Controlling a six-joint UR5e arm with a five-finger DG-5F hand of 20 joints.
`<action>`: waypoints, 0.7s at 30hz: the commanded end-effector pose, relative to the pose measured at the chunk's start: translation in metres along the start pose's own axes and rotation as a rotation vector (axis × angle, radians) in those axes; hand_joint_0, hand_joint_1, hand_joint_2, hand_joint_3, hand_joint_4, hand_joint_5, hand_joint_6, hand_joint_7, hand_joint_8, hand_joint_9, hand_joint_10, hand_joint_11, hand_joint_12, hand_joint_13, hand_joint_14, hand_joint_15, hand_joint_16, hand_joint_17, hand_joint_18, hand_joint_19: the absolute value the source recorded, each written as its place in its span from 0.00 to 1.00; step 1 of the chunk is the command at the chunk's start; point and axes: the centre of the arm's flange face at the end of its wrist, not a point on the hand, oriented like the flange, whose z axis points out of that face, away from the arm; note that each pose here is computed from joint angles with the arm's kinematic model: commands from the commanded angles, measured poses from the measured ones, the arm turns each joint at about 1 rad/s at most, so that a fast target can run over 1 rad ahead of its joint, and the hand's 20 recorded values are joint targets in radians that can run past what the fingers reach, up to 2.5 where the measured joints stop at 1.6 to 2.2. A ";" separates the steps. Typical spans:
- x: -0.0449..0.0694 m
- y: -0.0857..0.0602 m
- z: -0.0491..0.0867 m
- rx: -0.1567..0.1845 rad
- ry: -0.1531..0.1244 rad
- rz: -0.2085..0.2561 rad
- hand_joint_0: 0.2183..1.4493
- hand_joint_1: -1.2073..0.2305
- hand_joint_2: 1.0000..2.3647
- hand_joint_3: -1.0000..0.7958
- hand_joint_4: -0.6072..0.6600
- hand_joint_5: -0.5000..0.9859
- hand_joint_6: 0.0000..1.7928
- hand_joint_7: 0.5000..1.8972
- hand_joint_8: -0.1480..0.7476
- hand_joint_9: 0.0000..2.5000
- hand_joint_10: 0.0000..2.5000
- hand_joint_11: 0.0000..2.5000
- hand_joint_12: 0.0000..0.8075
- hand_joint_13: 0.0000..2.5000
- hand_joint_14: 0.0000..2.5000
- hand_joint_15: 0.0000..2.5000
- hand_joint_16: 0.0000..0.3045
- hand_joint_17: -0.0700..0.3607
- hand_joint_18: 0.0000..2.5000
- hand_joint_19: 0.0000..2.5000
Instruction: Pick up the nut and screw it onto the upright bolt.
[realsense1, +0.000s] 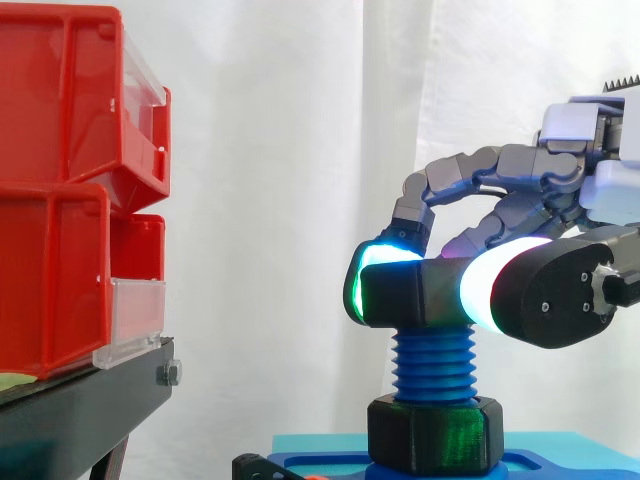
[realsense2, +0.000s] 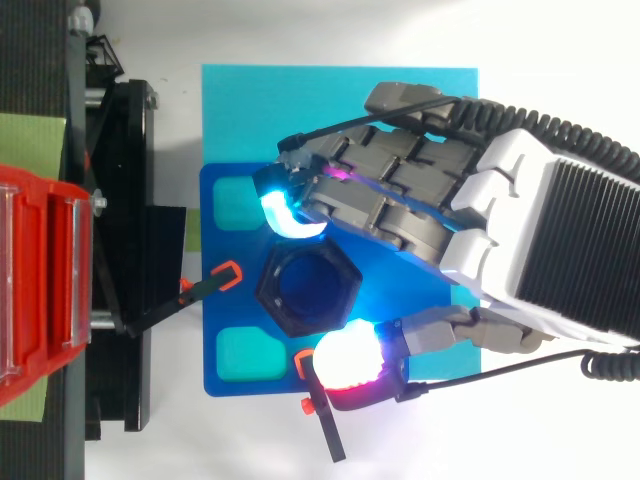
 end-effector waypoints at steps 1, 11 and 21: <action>0.000 0.001 0.000 -0.001 -0.001 0.000 0.25 0.46 0.00 0.28 0.66 0.23 0.33 0.44 0.47 0.29 0.00 0.00 0.31 0.36 0.00 0.03 0.11 0.33 0.30 0.08; 0.008 -0.004 -0.006 -0.001 0.016 -0.008 0.25 0.46 0.00 0.28 0.66 0.23 0.33 0.44 0.47 0.29 0.00 0.00 0.31 0.36 0.00 0.03 0.11 0.33 0.30 0.08; 0.008 -0.006 -0.005 -0.004 0.017 -0.011 0.25 0.46 0.00 0.28 0.66 0.23 0.33 0.44 0.47 0.29 0.00 0.00 0.31 0.37 0.00 0.03 0.11 0.33 0.31 0.08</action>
